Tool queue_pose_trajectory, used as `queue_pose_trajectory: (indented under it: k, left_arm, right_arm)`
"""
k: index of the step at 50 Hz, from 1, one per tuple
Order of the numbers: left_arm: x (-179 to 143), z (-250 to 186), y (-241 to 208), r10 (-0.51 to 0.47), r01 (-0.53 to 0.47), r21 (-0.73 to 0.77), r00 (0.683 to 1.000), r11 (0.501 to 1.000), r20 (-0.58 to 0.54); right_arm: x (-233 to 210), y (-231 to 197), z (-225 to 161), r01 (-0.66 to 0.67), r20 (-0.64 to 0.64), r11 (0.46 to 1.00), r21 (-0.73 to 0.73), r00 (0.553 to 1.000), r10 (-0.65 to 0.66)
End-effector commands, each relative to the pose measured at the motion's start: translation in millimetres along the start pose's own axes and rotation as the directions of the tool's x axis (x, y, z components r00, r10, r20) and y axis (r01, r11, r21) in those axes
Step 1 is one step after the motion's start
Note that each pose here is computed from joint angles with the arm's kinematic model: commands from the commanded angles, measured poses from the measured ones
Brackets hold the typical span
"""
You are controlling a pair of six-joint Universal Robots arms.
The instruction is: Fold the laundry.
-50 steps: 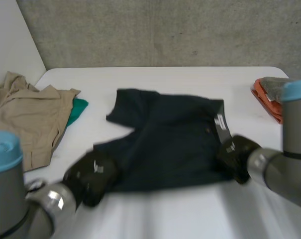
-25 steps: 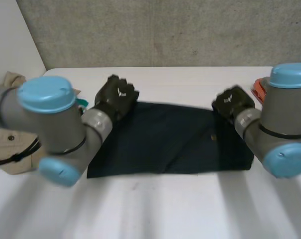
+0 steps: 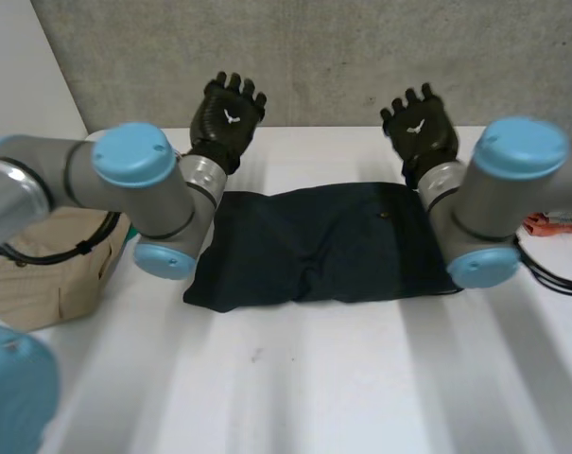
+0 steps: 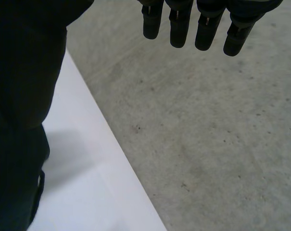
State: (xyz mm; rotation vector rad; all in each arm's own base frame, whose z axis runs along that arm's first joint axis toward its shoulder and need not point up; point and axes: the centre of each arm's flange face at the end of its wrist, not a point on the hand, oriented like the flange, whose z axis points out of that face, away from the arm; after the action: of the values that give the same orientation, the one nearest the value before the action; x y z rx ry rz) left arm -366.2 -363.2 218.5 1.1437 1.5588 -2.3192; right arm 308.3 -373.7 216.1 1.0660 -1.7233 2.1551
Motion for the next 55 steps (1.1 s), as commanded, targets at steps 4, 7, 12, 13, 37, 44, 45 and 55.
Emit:
queue_pose_trajectory:
  k: [4,7,12,13,37,44,45,55]
  left_arm:
    - [-16.4,-58.1,-24.3,-0.101,0.098,-0.061,0.993,0.993,-0.054]
    - [-12.9,-68.7,-22.8,-0.105,0.099,-0.081,0.992,0.992,-0.074]
    - [-2.0,-81.3,-21.3,-0.115,0.104,-0.103,0.987,0.989,-0.109]
    - [-0.6,-82.0,-22.6,-0.117,0.106,-0.101,0.987,0.989,-0.112]
    - [-11.2,-88.8,-37.2,-0.163,0.157,-0.074,0.983,0.985,-0.089]
    - [-14.9,-92.7,-43.2,-0.185,0.180,-0.066,0.979,0.981,-0.083]
    - [-15.4,-93.0,-43.8,-0.190,0.185,-0.066,0.978,0.981,-0.082]
    - [-22.3,-95.5,-42.1,-0.206,0.201,-0.077,0.977,0.977,-0.061]
  right_arm:
    - [22.3,22.2,-80.4,-0.203,0.121,0.888,-0.413,0.954,0.274]
    - [16.3,42.3,-96.2,-0.238,0.132,0.823,-0.516,0.927,0.350]
    - [4.8,56.6,-101.3,-0.264,0.190,0.829,-0.494,0.897,0.399]
    - [3.4,58.4,-100.5,-0.268,0.196,0.834,-0.483,0.895,0.401]
    - [52.0,67.7,-97.5,0.192,0.086,0.919,-0.344,0.981,-0.173]
    - [17.9,16.6,-85.6,0.368,0.103,0.927,-0.077,0.927,-0.360]
    - [6.0,5.5,-85.8,0.372,0.108,0.928,-0.012,0.923,-0.369]
    - [-140.9,-30.5,-154.1,0.279,0.371,0.761,0.586,0.742,-0.558]
